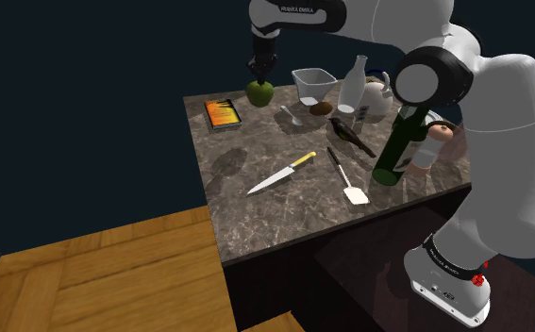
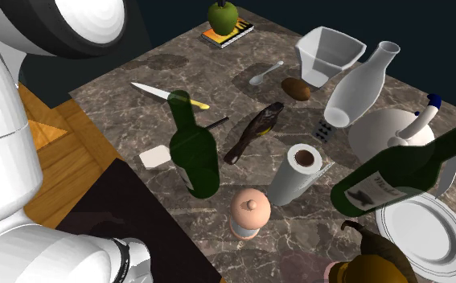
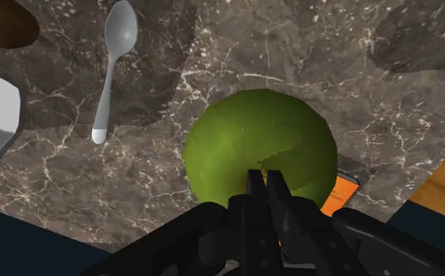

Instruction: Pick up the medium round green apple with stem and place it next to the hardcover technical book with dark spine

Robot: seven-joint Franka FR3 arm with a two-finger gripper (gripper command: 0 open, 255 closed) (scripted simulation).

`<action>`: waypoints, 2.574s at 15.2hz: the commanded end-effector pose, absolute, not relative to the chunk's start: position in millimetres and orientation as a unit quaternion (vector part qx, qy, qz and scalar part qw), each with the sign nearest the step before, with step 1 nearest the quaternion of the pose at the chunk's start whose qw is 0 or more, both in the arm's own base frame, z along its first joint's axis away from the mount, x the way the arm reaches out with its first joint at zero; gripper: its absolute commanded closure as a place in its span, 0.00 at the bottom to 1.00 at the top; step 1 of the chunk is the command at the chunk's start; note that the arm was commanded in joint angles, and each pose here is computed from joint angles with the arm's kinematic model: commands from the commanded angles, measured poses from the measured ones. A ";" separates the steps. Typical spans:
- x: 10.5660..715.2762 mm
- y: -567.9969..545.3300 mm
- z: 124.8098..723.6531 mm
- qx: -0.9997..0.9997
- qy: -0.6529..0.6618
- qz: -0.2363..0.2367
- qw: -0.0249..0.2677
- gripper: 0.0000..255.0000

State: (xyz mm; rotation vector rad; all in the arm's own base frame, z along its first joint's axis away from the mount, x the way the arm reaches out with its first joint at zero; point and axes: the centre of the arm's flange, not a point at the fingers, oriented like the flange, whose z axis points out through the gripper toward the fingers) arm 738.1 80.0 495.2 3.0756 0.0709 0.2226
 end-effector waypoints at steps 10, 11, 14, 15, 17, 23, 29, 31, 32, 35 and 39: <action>737.7 79.5 437.6 0.997 0.023 0.072 0.029 1.00; 737.7 79.5 432.3 0.997 0.023 0.072 0.029 1.00; 737.7 79.5 416.4 0.997 0.023 0.072 0.029 1.00; 737.7 79.5 411.2 0.997 0.023 0.072 0.029 1.00; 737.7 79.5 400.6 0.997 0.023 0.072 0.029 1.00; 737.7 79.5 395.5 0.997 0.023 0.072 0.029 1.00; 737.7 79.6 395.5 0.997 0.023 0.072 0.029 0.00; 737.7 79.6 395.5 0.997 0.023 0.072 0.029 0.00; 735.8 80.3 408.5 0.997 0.023 0.072 0.029 0.00; 730.4 82.2 444.9 0.997 0.023 0.072 0.029 0.00; 730.4 82.2 444.9 0.997 0.023 0.072 0.029 0.00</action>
